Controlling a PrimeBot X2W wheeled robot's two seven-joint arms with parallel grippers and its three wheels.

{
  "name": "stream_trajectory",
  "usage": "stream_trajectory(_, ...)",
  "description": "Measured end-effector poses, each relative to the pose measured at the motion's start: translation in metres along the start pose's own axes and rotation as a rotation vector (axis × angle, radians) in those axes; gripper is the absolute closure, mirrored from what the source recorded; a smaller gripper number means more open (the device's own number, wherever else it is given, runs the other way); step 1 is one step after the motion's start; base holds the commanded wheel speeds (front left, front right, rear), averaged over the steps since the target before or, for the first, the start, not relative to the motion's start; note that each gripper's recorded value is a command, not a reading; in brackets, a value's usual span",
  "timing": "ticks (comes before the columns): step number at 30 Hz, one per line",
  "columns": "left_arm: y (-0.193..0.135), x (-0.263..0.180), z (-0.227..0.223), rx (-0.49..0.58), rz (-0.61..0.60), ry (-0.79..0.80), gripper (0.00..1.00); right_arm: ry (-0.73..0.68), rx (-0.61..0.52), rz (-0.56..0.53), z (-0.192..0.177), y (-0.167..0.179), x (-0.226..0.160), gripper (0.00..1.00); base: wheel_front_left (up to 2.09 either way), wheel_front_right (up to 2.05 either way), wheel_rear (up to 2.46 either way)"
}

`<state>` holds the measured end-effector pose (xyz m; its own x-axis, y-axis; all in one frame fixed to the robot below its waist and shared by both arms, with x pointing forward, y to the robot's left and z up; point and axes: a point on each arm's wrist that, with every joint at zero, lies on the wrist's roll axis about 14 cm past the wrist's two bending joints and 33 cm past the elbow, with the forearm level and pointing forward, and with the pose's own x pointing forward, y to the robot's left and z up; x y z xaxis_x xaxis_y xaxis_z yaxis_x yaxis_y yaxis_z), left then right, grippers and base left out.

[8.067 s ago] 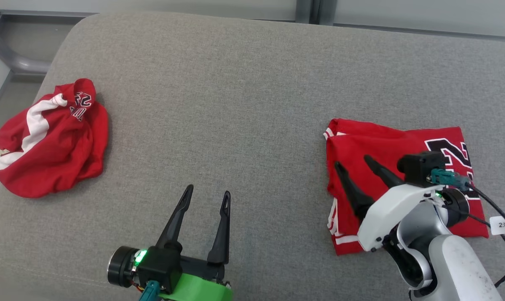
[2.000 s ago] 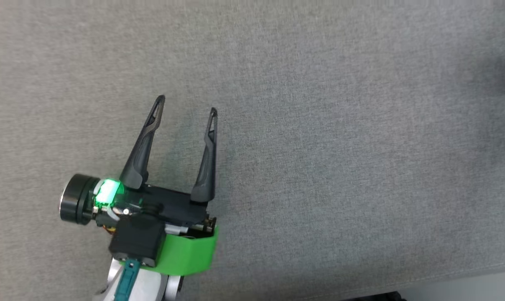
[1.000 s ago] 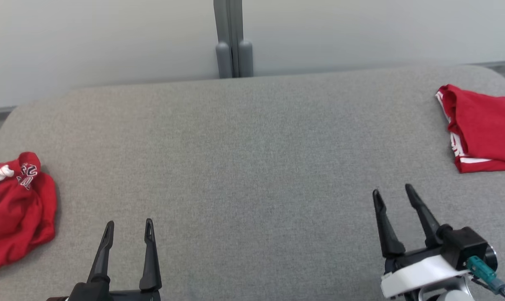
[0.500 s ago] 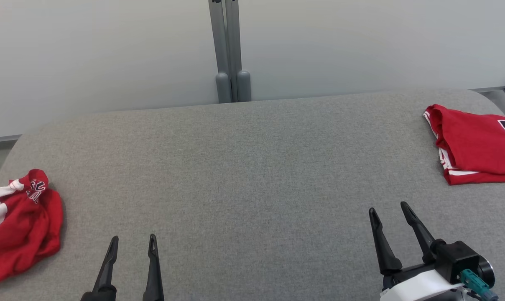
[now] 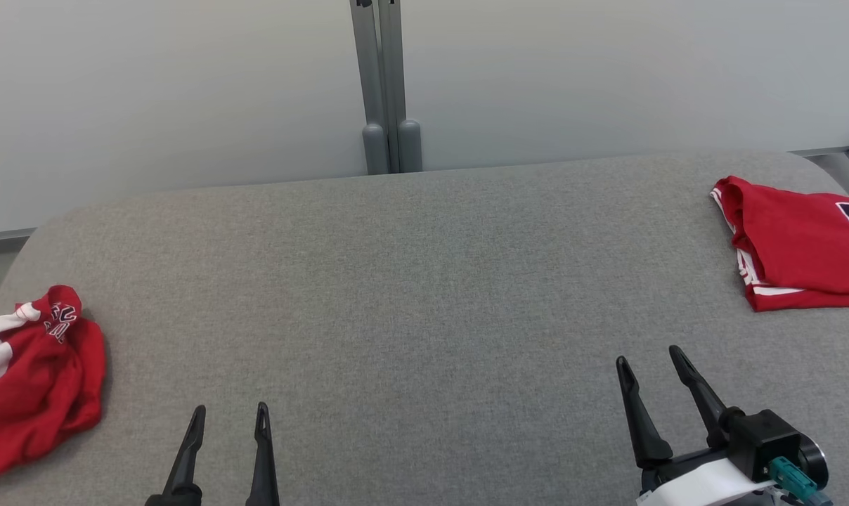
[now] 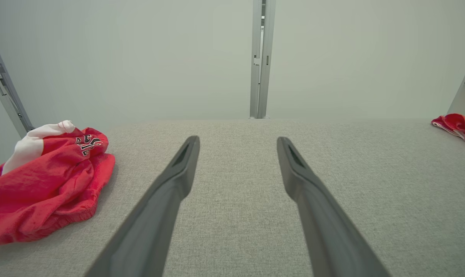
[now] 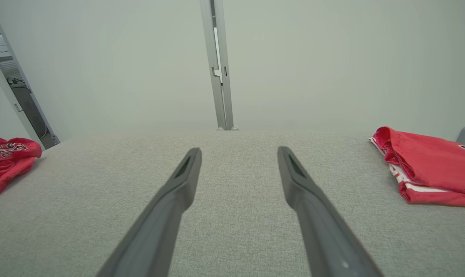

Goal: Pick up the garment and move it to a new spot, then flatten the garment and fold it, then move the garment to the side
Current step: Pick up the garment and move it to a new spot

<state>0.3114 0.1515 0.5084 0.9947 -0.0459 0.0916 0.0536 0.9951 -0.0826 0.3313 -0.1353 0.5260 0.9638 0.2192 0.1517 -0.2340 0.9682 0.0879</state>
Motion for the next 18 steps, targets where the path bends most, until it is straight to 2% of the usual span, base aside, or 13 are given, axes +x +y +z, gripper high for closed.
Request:
stream_trajectory(9, -0.001, -0.002, -0.002, -0.001, -0.004, 0.008, 0.00, 0.015, -0.001, -0.001, -0.004, -0.001, -0.001, 0.00, 0.00, 0.00, 0.00)
stream_trajectory(18, 0.019, -0.013, 0.000, 0.008, 0.073, 0.001, 0.00, 0.041, 0.017, 0.080, -0.014, 0.023, 0.011, 0.00, 0.00, 0.00, 0.00)
